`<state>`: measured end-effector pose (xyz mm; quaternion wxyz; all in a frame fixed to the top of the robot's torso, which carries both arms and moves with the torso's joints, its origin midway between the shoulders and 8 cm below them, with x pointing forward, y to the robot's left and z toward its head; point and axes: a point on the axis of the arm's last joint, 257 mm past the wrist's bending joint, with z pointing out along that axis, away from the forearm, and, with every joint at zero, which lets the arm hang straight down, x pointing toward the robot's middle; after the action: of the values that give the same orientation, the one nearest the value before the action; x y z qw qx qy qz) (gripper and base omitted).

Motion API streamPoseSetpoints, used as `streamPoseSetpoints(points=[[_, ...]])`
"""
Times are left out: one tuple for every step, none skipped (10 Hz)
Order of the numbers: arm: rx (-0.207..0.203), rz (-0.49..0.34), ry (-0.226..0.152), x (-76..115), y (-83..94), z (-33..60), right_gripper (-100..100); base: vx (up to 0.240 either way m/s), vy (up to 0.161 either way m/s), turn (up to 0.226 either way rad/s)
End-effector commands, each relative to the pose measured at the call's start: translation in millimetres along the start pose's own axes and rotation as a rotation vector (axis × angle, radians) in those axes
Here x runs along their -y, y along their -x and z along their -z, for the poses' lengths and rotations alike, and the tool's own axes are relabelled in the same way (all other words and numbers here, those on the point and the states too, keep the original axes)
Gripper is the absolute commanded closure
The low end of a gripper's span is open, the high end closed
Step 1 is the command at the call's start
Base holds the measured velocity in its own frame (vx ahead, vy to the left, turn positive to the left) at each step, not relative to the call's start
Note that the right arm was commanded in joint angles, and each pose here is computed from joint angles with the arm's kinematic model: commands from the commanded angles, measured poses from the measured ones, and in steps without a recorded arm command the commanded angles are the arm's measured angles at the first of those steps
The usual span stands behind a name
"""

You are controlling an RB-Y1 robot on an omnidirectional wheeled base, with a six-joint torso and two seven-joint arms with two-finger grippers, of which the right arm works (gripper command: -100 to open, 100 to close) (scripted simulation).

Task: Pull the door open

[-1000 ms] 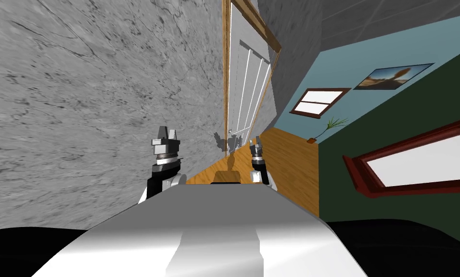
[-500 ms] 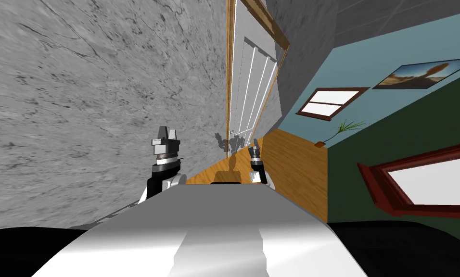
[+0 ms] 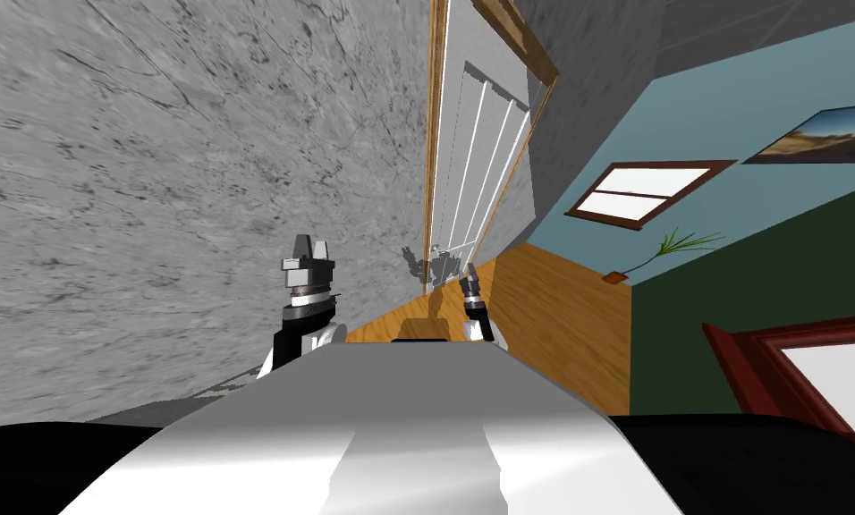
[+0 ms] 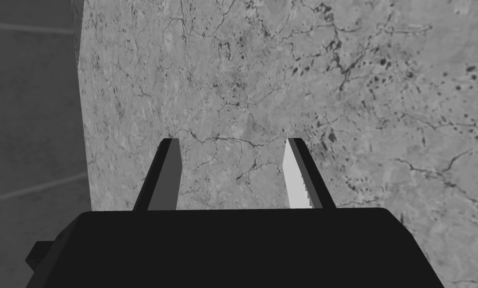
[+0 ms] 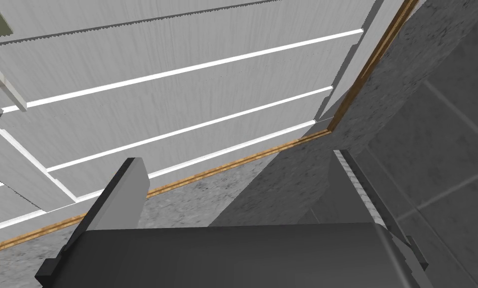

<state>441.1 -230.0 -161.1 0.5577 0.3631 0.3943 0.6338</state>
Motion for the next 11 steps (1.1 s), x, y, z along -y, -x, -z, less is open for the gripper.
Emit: streamPoseSetpoints(points=[[-0.005, -0.006, -0.028, 15.1, 3.4, 3.4, -100, 0.071, -0.038, 0.173], [-0.008, -0.009, -0.046, 25.8, 5.0, 6.5, -100, 0.073, -0.047, 0.206], [-0.011, -0.012, -0.061, 35.1, 6.7, 9.3, -100, 0.082, -0.058, 0.169], [-0.011, -0.012, -0.064, 36.3, 6.9, 9.8, -100, 0.057, -0.050, 0.048], [-0.013, -0.015, -0.079, 45.3, 8.7, 12.7, -100, 0.049, -0.043, 0.099], [-0.017, -0.018, -0.088, 51.8, 10.2, 14.4, -100, 0.065, -0.045, 0.197], [-0.019, -0.019, -0.104, 60.7, 12.5, 17.6, -100, 0.074, -0.057, 0.175], [-0.016, -0.019, -0.118, 66.4, 13.9, 20.9, -100, 0.049, -0.051, 0.053], [-0.017, -0.020, -0.135, 75.9, 16.7, 24.9, -100, 0.039, -0.045, 0.113], [-0.018, -0.021, -0.150, 83.8, 19.3, 28.2, -100, 0.059, -0.052, 0.174], [-0.018, -0.021, -0.153, 84.9, 19.6, 28.9, -100, 0.055, -0.038, 0.058]])
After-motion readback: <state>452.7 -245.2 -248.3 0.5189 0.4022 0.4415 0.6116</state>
